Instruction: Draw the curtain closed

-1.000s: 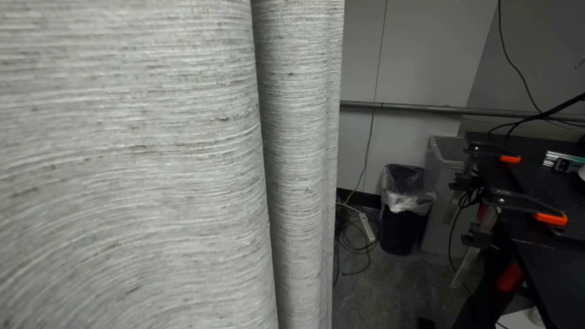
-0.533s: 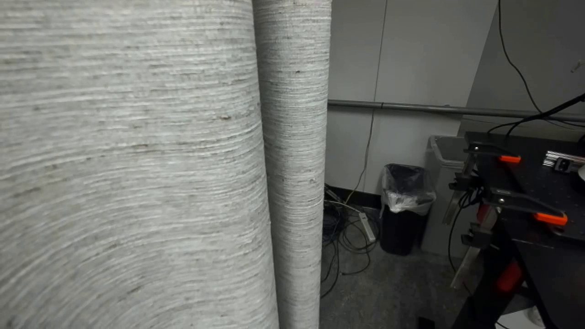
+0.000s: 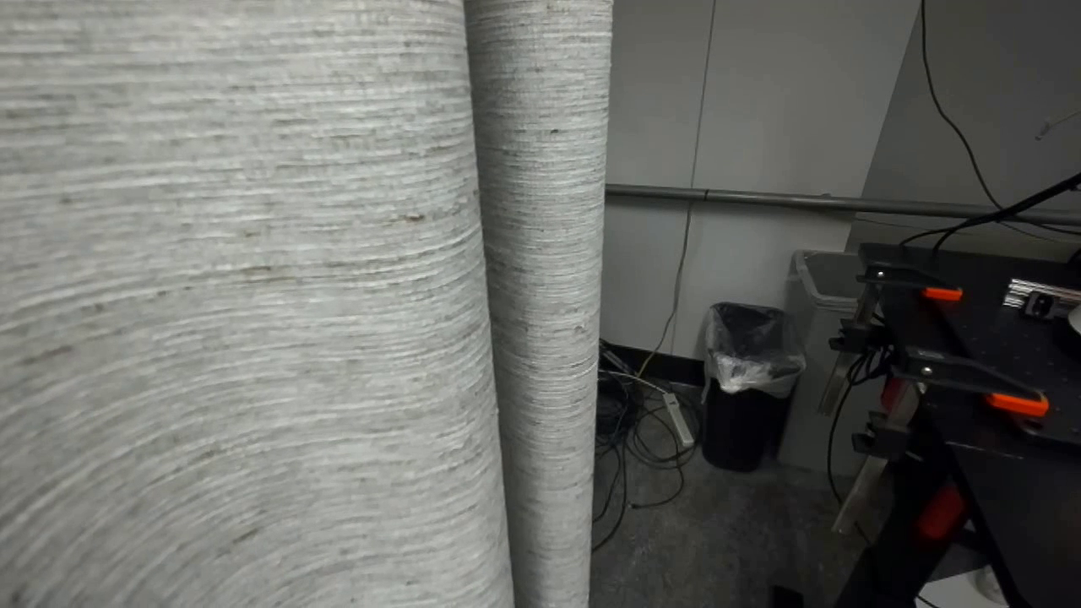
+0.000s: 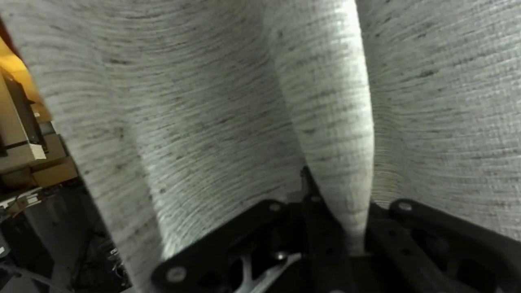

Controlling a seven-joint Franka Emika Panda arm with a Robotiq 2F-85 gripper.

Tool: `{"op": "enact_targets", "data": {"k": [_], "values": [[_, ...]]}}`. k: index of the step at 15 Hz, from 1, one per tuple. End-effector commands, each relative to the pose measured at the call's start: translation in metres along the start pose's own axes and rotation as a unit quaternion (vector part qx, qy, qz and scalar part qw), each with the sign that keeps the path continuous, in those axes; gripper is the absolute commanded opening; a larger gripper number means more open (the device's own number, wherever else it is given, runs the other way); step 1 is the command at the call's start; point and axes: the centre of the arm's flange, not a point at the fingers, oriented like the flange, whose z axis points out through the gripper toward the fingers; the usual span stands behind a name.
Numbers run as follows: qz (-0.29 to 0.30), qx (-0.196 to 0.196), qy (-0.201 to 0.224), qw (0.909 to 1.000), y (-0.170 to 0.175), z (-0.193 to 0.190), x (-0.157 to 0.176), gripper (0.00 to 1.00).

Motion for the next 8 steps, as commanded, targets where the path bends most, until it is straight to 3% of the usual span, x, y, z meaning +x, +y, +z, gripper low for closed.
{"op": "enact_targets", "data": {"k": [1, 8], "values": [[-0.001, -0.021, 0.014, 0.9997, 0.022, 0.031, -0.009, 0.01], [0.007, -0.105, 0.054, 0.9930, 0.092, 0.076, 0.014, 0.01]]}}
